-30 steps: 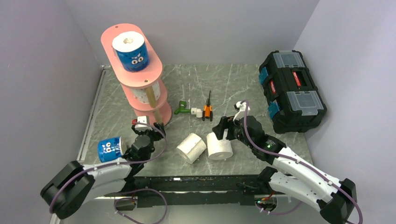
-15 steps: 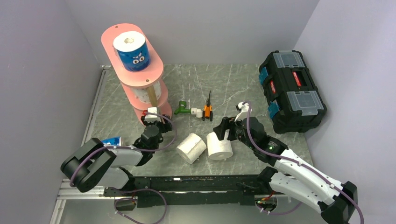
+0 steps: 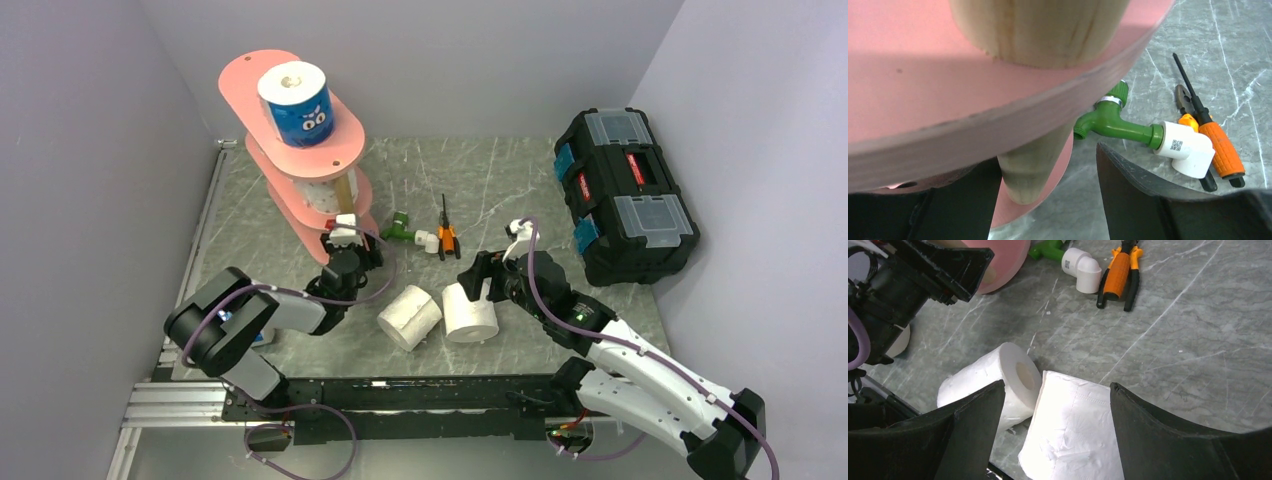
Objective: Place and organize the paper towels onto the shelf
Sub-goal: Adjust the shelf at the center of the board.
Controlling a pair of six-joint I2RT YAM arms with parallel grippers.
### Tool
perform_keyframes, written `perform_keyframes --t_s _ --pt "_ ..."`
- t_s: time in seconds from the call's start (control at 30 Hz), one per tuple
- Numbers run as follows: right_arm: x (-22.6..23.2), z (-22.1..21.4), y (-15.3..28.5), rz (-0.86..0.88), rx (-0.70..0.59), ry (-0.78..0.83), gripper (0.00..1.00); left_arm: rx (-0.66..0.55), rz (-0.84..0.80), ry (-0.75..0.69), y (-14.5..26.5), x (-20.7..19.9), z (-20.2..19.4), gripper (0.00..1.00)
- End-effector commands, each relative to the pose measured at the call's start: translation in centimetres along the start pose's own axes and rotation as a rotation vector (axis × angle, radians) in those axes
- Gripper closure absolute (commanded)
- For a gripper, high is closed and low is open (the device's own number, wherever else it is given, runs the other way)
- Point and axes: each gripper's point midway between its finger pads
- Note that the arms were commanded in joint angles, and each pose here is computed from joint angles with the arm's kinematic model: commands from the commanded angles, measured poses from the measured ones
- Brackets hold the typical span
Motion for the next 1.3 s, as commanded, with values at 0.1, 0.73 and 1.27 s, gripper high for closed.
perform_keyframes --t_s 0.1,0.73,1.27 --pt "-0.7 0.5 0.7 -0.031 -0.018 0.004 0.20 -0.039 -0.132 0.047 -2.6 -5.6 2.0 0.28" --pt "-0.8 0.6 1.5 -0.033 -0.018 -0.012 0.20 0.021 -0.211 0.061 -7.8 -11.0 0.8 0.28" --pt "-1.2 1.0 2.4 -0.054 -0.031 -0.018 0.20 0.082 -0.255 0.079 -11.1 -14.5 -0.3 0.27"
Point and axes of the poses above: each gripper's point midway between its finger pads, its own y axis back along the fingers, its own x axis along the line the jaws close on, z = x × y, and after that the axes turned 15 degrees about y, right-handed
